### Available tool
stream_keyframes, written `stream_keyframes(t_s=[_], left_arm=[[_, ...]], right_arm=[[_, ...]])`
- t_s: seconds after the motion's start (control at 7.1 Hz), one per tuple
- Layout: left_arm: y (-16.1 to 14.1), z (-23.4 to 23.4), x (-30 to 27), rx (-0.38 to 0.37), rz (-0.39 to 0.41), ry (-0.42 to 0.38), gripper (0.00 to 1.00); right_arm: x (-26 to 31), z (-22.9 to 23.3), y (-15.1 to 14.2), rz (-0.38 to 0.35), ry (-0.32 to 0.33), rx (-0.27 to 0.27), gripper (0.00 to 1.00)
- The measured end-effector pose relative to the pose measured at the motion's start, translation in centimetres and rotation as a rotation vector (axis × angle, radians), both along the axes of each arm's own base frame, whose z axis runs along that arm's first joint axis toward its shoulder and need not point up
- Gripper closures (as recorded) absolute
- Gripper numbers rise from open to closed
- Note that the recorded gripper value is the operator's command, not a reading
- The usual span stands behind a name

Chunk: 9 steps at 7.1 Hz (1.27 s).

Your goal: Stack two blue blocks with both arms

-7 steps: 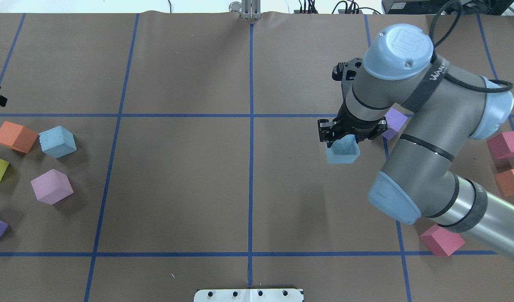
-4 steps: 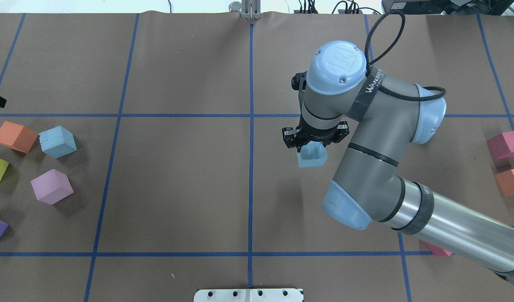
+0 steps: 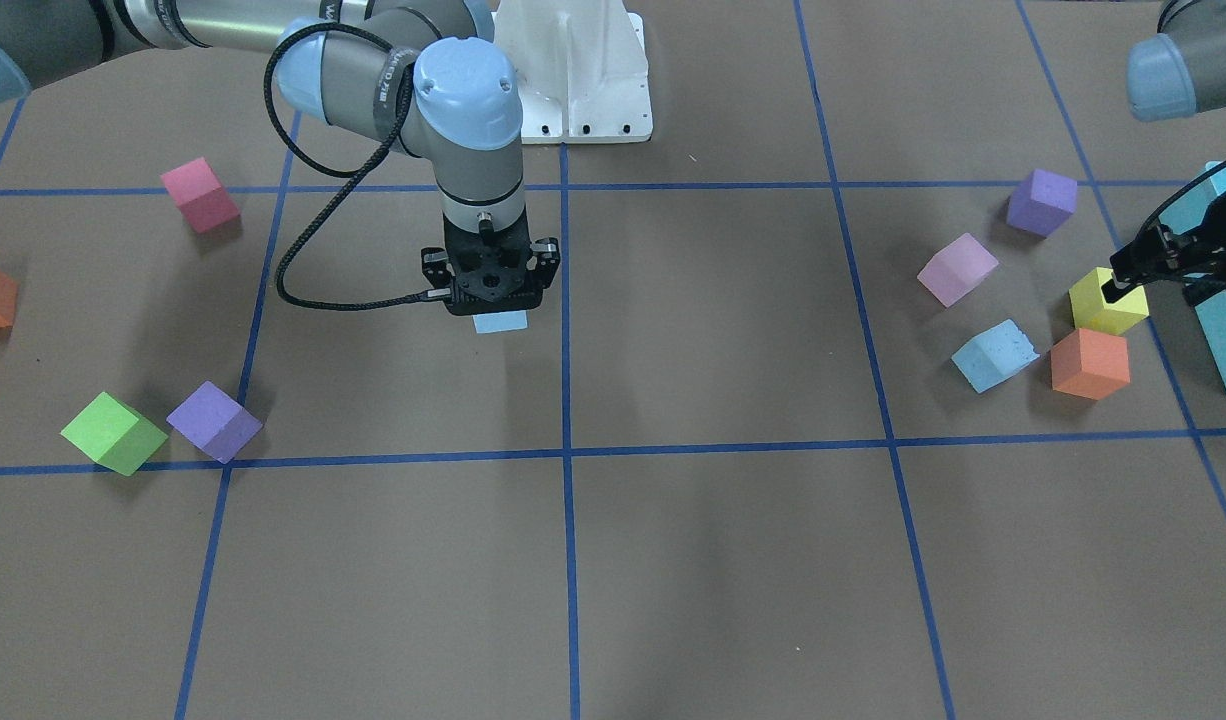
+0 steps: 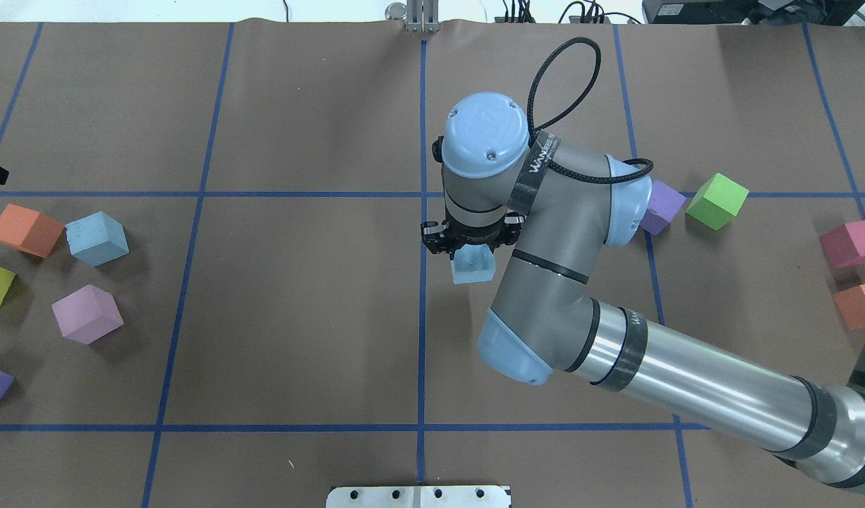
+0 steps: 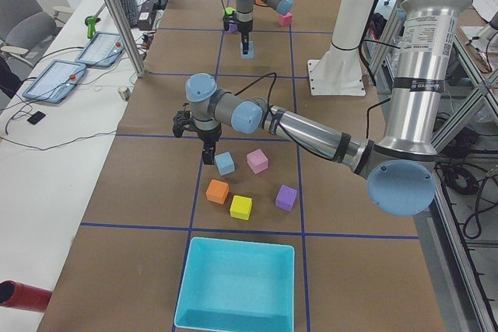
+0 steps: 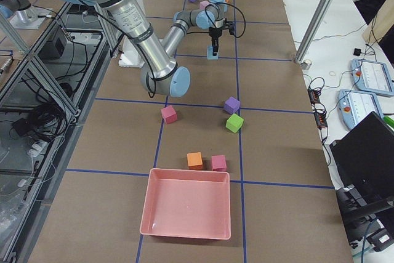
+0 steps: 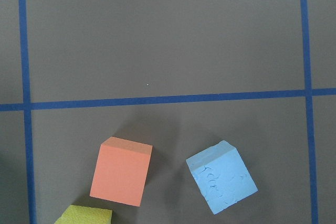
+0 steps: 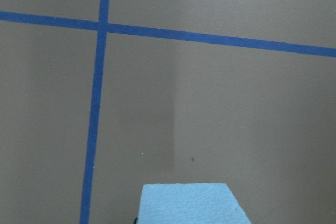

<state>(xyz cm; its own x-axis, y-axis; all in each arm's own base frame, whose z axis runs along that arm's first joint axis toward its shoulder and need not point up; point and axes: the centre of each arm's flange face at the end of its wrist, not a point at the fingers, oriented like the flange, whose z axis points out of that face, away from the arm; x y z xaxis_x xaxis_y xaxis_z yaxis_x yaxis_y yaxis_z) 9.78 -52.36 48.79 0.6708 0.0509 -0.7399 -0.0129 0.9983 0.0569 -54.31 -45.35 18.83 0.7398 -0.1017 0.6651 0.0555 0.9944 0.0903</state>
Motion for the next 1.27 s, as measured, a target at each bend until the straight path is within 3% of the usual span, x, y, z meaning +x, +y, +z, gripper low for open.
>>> stream_keyframes(t_s=[0.7, 1.27], left_arm=[[0.0, 0.8, 0.0, -0.023, -0.006, -0.004, 0.01], [0.3, 1.5, -0.1, -0.034, -0.005, -0.008, 0.01]], right_arm=[[-3.8, 1.3, 3.6, 0.020, -0.016, -0.059, 0.47], [-4.5, -0.8, 4.1, 0.076, -0.053, -0.109, 0.47]])
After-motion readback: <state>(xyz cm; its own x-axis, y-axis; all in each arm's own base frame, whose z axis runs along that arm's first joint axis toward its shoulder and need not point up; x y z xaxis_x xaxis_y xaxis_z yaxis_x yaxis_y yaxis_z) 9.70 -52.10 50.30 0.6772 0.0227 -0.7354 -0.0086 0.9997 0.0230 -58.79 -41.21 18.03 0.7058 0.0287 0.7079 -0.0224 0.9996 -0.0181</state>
